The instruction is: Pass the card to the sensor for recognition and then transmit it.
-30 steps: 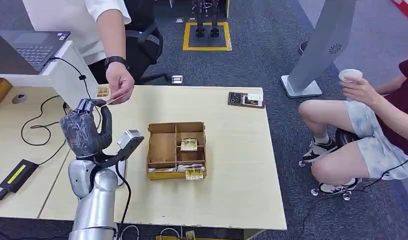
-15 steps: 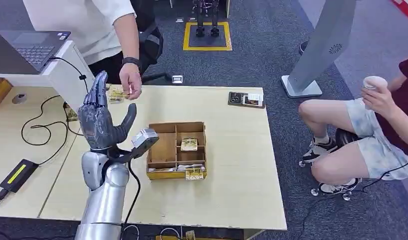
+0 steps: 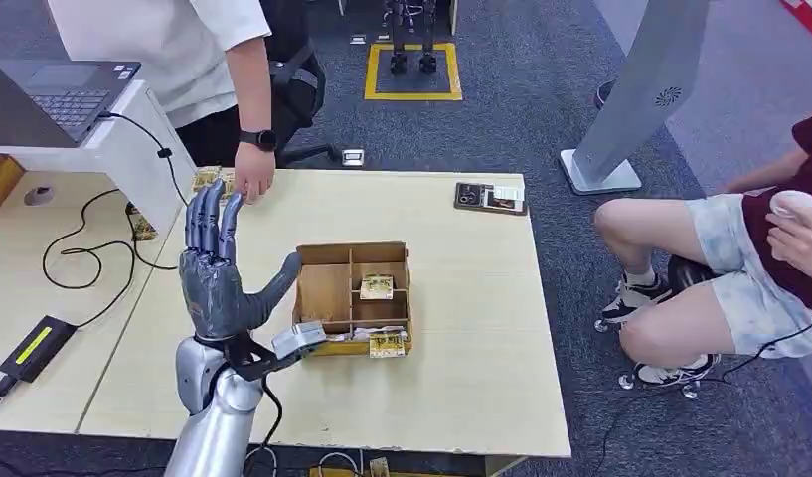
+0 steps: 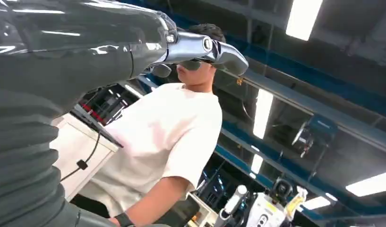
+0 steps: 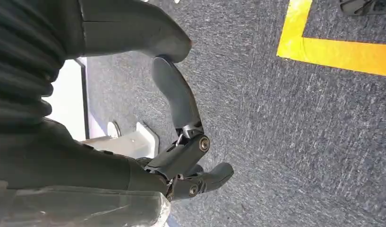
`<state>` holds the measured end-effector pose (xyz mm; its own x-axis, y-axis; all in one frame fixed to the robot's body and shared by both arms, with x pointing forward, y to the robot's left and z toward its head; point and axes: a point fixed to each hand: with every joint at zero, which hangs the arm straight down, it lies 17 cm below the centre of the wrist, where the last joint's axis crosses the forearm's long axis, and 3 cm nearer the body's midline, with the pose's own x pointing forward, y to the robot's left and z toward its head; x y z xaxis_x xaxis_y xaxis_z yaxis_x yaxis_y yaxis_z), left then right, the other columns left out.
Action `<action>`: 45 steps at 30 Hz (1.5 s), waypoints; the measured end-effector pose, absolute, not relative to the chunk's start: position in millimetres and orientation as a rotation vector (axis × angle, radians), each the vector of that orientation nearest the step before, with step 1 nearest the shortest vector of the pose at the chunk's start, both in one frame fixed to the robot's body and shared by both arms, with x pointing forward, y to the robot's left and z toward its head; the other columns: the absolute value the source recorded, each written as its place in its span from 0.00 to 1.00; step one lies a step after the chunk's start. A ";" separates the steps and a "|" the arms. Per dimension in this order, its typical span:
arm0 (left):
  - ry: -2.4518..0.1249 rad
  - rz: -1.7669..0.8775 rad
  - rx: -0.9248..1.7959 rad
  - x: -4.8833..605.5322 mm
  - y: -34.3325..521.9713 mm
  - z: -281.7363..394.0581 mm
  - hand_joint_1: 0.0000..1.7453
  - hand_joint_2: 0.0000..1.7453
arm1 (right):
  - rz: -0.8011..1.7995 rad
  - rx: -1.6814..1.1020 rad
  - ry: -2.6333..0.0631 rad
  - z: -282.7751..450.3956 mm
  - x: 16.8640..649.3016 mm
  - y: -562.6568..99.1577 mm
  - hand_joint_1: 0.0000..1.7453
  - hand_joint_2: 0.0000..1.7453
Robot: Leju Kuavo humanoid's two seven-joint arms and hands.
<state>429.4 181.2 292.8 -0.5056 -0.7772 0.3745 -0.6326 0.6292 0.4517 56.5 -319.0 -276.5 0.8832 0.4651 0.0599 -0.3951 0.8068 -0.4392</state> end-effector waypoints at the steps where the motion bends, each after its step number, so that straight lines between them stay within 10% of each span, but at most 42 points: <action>1: -2.303 -0.348 1.088 423.3 180.3 288.2 0.00 1.00 | 0.456 -0.434 -0.167 -276.5 55.3 -320.4 0.00 1.00; 45: -2.086 -1.120 1.053 367.1 114.6 150.7 0.00 1.00 | 0.399 -0.445 -0.173 -274.1 50.3 -333.3 0.00 1.00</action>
